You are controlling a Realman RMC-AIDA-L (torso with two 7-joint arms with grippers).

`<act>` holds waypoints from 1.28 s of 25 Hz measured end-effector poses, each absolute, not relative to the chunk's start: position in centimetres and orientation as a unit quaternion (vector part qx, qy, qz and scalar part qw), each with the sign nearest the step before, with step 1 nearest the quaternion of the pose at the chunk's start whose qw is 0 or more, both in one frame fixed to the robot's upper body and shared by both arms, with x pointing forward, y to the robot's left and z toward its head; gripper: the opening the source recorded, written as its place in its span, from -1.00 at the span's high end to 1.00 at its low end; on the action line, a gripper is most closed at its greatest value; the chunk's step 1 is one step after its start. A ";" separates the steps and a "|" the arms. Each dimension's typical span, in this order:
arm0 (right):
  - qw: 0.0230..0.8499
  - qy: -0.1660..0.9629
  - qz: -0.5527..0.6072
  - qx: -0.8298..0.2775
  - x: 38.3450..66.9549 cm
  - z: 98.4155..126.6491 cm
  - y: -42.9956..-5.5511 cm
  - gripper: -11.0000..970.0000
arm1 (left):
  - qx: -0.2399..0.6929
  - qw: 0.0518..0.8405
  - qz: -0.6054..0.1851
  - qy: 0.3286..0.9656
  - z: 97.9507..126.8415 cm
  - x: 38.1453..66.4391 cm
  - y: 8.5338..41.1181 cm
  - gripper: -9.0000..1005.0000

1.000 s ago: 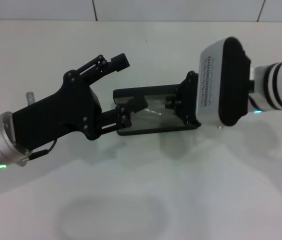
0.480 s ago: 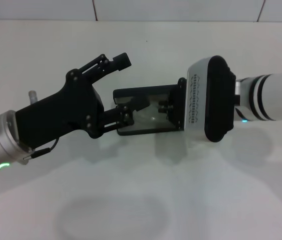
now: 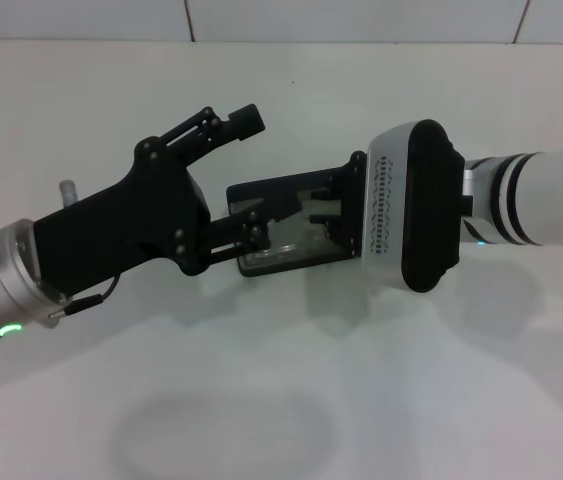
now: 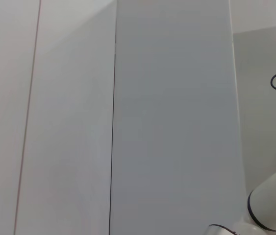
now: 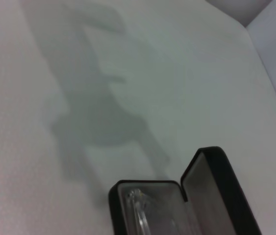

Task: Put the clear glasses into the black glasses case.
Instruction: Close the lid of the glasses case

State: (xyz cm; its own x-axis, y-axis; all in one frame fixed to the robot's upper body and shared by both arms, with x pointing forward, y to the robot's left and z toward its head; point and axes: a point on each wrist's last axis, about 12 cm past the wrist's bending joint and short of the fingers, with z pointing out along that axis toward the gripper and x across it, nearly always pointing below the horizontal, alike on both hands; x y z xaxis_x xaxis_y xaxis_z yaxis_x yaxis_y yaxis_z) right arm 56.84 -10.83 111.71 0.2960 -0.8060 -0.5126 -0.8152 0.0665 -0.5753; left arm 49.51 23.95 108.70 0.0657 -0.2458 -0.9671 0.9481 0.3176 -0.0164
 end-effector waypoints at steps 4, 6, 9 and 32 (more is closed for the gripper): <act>0.414 0.593 0.020 -0.690 56.3 111.8 -10.7 0.58 | 0.351 0.639 -0.466 0.501 108.7 49.5 24.1 -0.66; 0.405 0.594 0.032 -0.695 55.8 112.0 -10.7 0.58 | 0.349 0.640 -0.465 0.502 108.6 49.4 24.2 -0.66; 0.392 0.601 0.062 -0.693 55.1 112.5 -11.0 0.58 | 0.346 0.641 -0.464 0.504 108.6 49.4 24.3 -0.66; 0.546 0.662 0.387 -0.335 52.7 111.7 -31.1 0.45 | 0.287 0.610 -0.392 0.626 107.6 54.7 23.1 -0.66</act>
